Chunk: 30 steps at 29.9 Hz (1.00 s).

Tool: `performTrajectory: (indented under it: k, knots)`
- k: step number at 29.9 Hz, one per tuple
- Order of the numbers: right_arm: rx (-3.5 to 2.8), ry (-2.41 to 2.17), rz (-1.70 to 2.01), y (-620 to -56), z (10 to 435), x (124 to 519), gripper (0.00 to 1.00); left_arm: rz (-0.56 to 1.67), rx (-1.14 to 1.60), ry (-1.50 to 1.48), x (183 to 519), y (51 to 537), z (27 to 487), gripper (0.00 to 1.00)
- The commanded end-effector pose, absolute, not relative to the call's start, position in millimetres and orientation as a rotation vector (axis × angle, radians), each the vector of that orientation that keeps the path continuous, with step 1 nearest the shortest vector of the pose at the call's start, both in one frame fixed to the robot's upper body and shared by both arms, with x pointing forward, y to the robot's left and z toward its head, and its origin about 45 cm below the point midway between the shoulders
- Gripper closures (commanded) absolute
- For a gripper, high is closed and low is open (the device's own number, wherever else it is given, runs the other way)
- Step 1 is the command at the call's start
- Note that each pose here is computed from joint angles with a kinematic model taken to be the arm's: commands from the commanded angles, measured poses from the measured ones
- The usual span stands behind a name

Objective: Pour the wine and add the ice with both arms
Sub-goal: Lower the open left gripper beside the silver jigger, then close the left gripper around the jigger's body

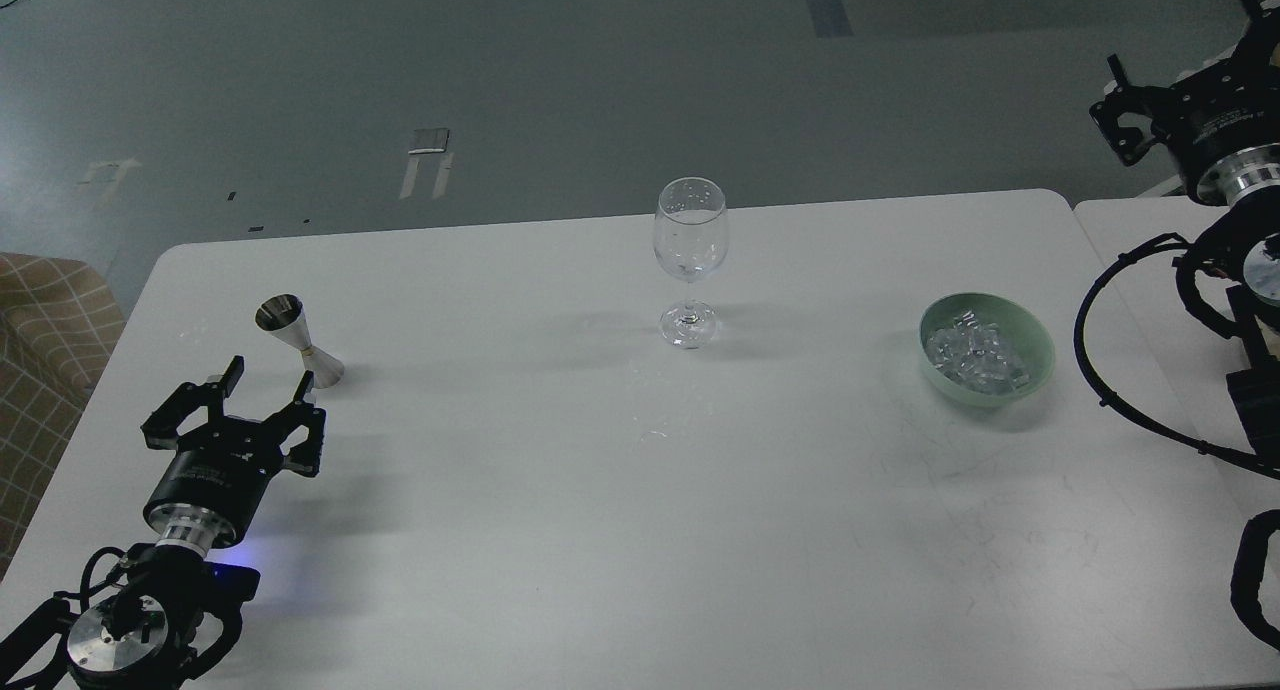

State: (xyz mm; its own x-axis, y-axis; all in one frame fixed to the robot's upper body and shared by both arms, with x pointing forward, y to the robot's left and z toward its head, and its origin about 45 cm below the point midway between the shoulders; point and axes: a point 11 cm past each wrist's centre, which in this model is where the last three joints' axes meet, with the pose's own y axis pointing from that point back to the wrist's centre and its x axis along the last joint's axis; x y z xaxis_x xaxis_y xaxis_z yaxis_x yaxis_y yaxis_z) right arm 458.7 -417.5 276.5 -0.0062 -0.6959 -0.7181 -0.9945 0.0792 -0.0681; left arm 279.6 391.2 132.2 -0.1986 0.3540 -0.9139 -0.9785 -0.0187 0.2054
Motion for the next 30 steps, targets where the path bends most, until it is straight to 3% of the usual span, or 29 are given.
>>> performTrajectory:
  k: [1,8,16,30]
  knots:
    - [-1.672,1.767,0.642,-419,275,458,0.00,1.484,-0.793,1.109,283,391,134,0.35]
    - [-1.672,1.769,0.641,-419,276,458,0.00,1.455,-0.770,1.139,293,387,137,0.32]
    - [-1.668,1.780,0.649,-421,270,455,0.00,1.453,-0.743,1.139,295,397,145,0.36]
    - [-1.670,1.782,0.654,-421,267,453,0.00,1.592,-0.889,1.209,306,415,131,0.36]
